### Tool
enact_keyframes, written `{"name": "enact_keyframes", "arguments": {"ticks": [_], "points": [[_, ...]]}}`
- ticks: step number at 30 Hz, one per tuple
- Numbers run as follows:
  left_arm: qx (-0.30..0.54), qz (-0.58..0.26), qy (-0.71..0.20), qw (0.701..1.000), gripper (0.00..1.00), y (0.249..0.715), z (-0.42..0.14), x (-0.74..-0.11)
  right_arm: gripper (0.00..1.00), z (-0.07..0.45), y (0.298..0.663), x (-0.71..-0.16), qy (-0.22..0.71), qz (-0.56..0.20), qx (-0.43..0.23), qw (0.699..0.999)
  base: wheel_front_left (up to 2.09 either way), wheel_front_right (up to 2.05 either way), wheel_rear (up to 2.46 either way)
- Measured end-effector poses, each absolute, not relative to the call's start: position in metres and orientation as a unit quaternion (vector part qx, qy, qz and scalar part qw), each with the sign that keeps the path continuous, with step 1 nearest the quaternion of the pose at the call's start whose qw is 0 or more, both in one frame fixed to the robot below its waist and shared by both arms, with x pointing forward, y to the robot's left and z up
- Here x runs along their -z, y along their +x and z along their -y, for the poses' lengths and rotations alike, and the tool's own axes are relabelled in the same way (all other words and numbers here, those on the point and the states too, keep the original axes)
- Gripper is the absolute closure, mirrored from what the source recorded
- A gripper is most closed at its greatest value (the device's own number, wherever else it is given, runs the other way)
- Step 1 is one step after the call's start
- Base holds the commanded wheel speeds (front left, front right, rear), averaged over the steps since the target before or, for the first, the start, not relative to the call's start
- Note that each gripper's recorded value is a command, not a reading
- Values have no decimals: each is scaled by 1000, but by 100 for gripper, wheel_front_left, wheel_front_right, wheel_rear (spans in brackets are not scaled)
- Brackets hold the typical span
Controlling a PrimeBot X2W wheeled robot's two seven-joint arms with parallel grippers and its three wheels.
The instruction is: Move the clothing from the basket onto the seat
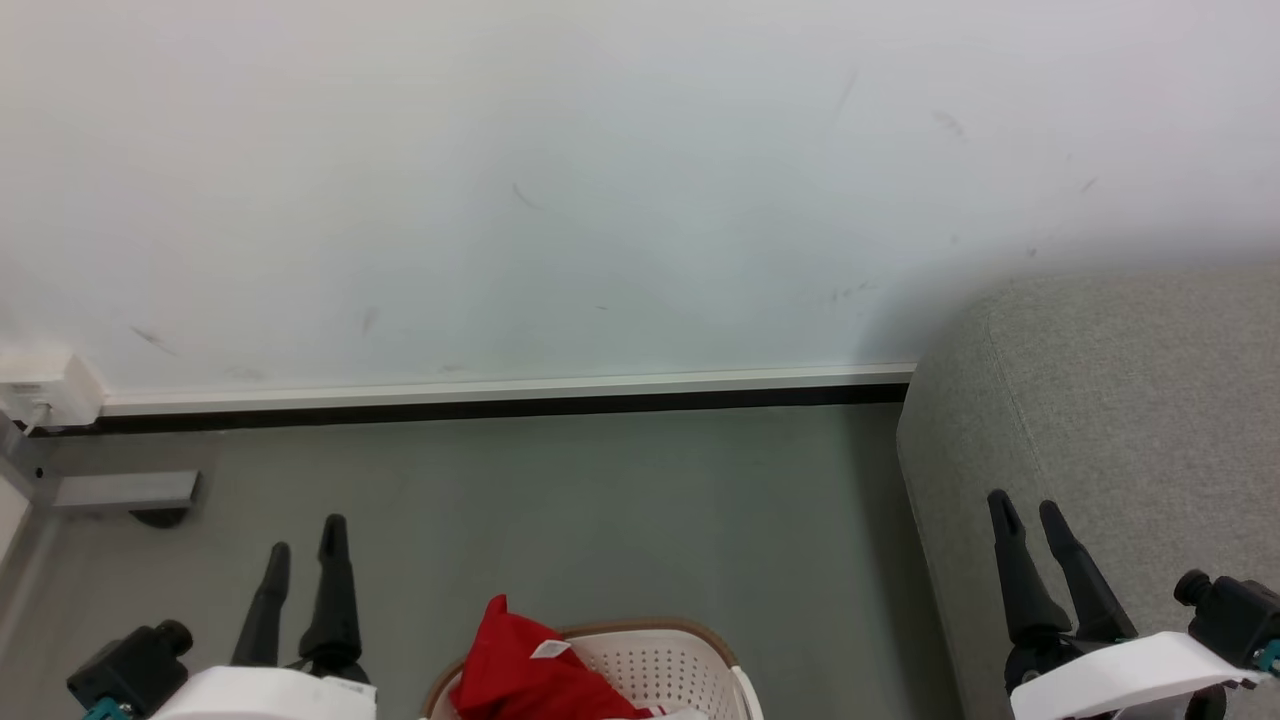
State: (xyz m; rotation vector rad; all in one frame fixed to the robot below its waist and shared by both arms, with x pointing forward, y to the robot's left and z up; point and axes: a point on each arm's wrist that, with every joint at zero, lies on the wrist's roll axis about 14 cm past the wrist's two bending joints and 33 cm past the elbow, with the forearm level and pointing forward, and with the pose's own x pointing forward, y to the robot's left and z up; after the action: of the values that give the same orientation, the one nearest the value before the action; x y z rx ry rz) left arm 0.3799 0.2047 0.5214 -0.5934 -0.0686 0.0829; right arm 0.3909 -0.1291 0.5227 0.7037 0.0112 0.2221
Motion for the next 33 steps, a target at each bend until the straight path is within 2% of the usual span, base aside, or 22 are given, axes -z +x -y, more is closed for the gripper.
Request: {"name": "enact_keyframes", "arguments": {"ticks": [11, 33], "points": [[-55, 27, -221, 973, 0, 374, -207, -513, 0, 117, 390, -532, 263, 16, -135, 955, 0, 0, 0], [-61, 47, -113, 991, 0, 368, -211, -520, 0, 106, 385, -537, 166, 43, -162, 972, 0, 0, 0]]}}
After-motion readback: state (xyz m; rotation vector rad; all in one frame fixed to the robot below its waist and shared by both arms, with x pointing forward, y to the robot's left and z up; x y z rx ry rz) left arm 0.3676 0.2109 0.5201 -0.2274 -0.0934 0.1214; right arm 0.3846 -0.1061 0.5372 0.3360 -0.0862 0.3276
